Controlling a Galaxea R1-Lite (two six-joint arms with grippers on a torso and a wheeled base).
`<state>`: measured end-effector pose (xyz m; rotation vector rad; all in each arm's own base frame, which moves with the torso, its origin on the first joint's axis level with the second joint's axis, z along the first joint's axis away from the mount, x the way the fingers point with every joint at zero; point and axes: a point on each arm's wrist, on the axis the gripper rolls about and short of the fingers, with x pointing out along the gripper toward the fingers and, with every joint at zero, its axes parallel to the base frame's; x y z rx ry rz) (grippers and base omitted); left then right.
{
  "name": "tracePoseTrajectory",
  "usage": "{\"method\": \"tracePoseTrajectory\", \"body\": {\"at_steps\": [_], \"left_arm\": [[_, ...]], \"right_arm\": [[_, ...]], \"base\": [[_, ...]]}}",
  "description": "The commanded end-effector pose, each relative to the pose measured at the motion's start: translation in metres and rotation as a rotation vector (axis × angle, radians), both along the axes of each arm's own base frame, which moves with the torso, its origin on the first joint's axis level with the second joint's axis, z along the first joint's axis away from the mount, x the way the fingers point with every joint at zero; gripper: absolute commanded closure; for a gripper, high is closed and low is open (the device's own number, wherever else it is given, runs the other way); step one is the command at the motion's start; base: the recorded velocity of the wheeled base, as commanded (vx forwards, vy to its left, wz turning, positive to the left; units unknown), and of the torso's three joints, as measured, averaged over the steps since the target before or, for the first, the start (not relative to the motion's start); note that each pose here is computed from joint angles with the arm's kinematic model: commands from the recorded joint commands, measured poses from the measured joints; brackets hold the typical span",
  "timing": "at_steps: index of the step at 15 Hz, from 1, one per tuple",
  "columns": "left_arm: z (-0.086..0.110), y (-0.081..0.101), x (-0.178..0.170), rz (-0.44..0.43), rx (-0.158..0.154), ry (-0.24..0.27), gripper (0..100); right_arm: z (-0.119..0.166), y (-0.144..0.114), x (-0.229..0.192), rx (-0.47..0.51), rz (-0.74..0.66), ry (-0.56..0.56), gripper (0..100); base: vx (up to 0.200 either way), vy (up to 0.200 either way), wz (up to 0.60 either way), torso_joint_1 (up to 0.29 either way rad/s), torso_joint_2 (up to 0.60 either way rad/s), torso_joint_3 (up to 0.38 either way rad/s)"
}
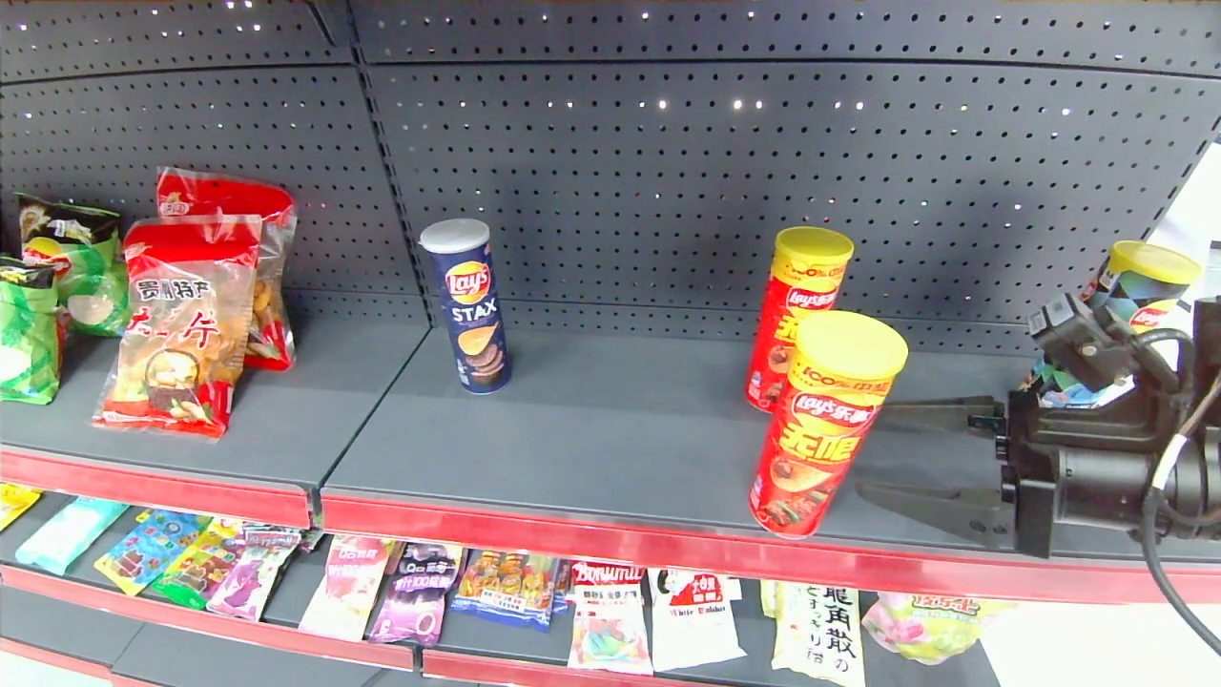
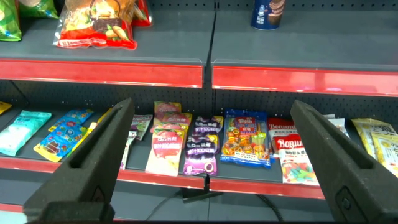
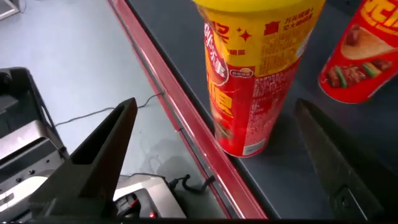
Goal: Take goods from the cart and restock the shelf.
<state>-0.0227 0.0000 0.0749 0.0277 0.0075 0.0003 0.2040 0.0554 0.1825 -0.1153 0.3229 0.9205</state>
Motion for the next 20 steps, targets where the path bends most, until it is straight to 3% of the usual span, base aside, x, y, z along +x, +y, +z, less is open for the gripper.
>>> {"method": "tracePoseTrajectory", "body": {"at_steps": [1, 6, 8, 11, 17, 20], "left_arm": [[0.0, 0.0, 0.0, 0.001, 0.0, 0.0, 0], [0.0, 0.0, 0.0, 0.001, 0.0, 0.0, 0], [0.0, 0.0, 0.0, 0.003, 0.0, 0.0, 0], [0.0, 0.0, 0.0, 0.0, 0.0, 0.0, 0], [0.0, 0.0, 0.0, 0.001, 0.0, 0.0, 0], [0.0, 0.0, 0.0, 0.0, 0.0, 0.0, 0]], "right_arm": [[0.004, -0.004, -0.004, -0.003, -0.029, -0.022, 0], [-0.007, -0.01, -0.014, -0.056, -0.17, 0.059, 0], [-0.014, -0.012, -0.023, -0.107, -0.206, 0.152, 0], [-0.024, -0.012, -0.017, -0.193, -0.308, 0.202, 0], [-0.041, -0.004, -0.001, -0.303, -0.386, 0.26, 0], [-0.048, -0.001, 0.005, -0.313, -0.379, 0.283, 0]], "base": [[0.0, 0.0, 0.0, 0.0, 0.0, 0.0], [0.0, 0.0, 0.0, 0.0, 0.0, 0.0], [0.0, 0.0, 0.0, 0.0, 0.0, 0.0], [0.0, 0.0, 0.0, 0.0, 0.0, 0.0], [0.0, 0.0, 0.0, 0.0, 0.0, 0.0], [0.0, 0.0, 0.0, 0.0, 0.0, 0.0]]}}
